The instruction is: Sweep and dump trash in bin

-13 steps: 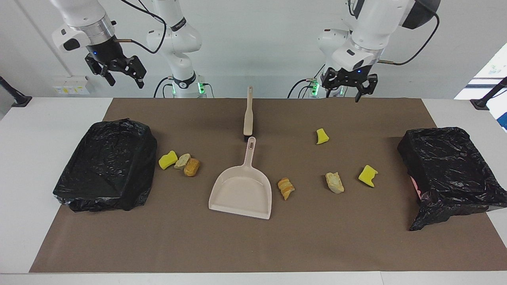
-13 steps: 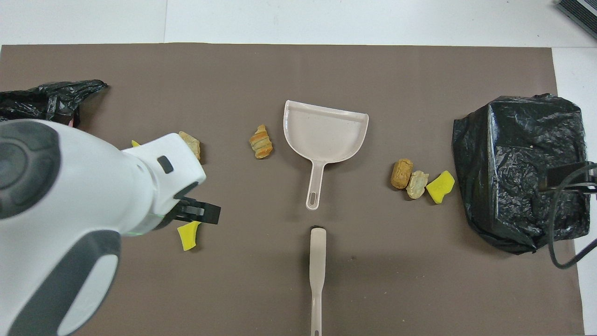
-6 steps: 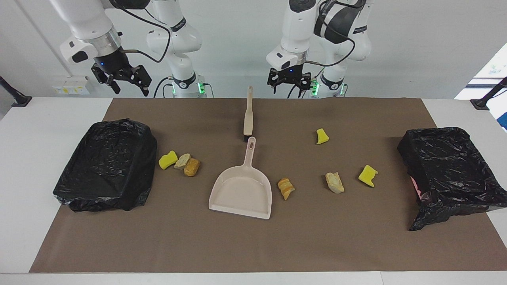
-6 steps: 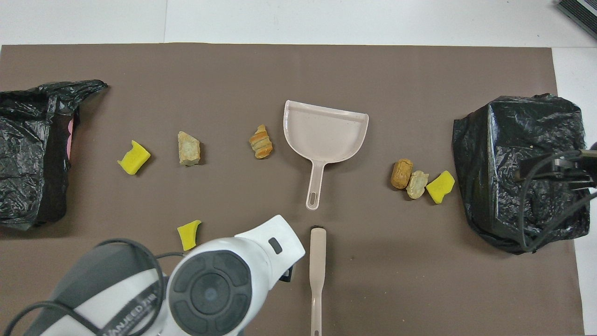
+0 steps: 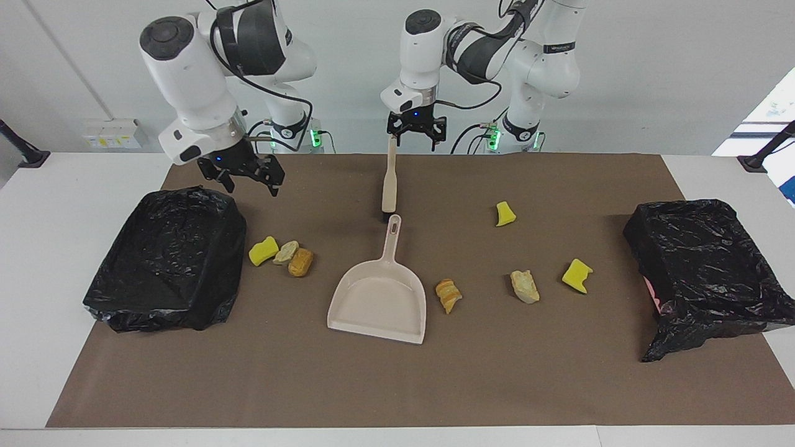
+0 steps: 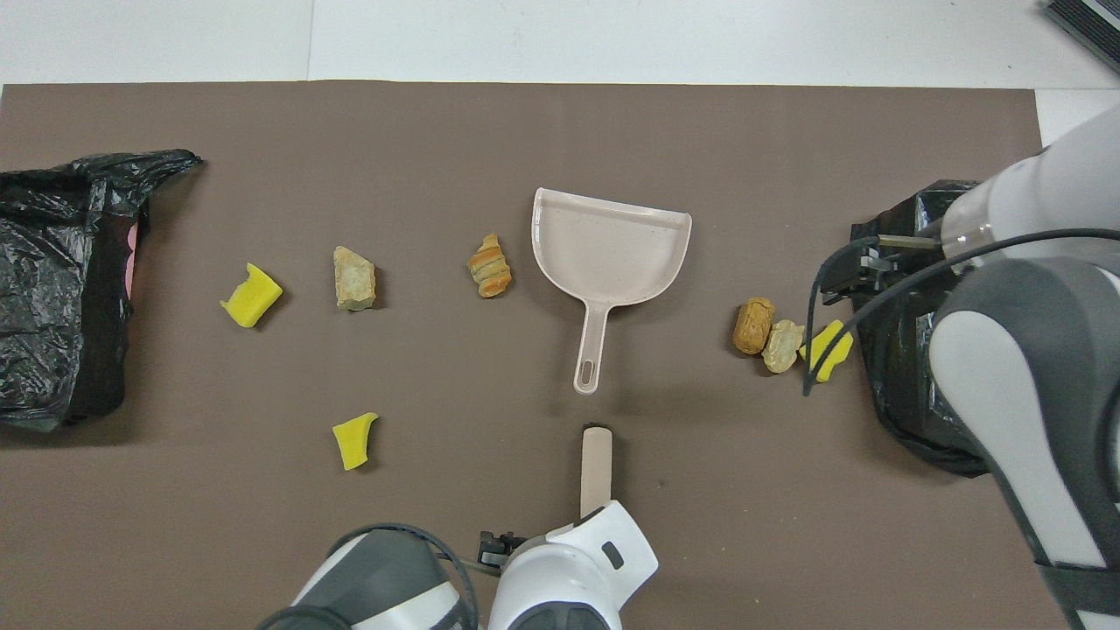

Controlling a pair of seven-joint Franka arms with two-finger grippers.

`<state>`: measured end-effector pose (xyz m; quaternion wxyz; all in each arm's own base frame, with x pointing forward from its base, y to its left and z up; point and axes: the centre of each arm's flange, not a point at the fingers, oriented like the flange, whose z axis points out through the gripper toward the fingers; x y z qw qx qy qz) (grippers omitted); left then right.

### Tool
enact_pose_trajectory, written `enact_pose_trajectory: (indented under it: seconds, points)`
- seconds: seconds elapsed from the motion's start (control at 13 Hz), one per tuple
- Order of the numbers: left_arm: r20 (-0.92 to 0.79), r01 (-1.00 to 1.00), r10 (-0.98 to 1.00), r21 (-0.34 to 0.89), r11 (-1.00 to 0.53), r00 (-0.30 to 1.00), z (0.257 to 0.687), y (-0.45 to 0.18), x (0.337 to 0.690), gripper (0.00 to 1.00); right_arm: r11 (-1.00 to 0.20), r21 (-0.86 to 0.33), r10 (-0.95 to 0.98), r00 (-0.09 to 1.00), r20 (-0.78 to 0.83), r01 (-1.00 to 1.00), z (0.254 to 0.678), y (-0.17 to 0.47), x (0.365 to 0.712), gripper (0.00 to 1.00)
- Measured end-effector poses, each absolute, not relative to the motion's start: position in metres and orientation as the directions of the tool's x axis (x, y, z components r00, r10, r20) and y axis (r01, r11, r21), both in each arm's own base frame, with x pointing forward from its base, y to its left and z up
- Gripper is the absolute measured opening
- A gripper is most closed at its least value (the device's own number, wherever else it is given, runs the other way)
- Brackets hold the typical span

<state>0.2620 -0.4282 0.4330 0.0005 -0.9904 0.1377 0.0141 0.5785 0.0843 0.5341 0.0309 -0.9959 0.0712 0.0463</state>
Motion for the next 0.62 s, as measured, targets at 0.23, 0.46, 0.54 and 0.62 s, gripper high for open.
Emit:
enact_pose_trajectory:
  seconds: [0.23,0.46,0.54,0.62]
  points:
    - [-0.028,-0.275,-0.275,0.0,-0.961,0.961,0.398,-0.447,0.236,1.0,-0.978,-0.082,-0.181,0.976,-0.119,-0.192,0.487,0.128,0.598,1.0]
    - [-0.027,-0.269,-0.269,0.0,-0.963,0.963,0.383,-0.46,0.221,1.0,-0.963,-0.101,-0.232,0.96,-0.154,-0.249,0.447,0.206,0.595,1.0]
    - [-0.029,-0.269,-0.269,-0.003,-0.963,0.963,0.381,-0.461,0.22,1.0,-0.96,-0.107,-0.239,0.957,-0.167,-0.258,0.438,0.222,0.593,1.0]
    - [-0.034,-0.27,-0.27,-0.008,-0.963,0.962,0.377,-0.461,0.219,1.0,-0.957,-0.109,-0.246,0.952,-0.181,-0.268,0.429,0.229,0.593,1.0]
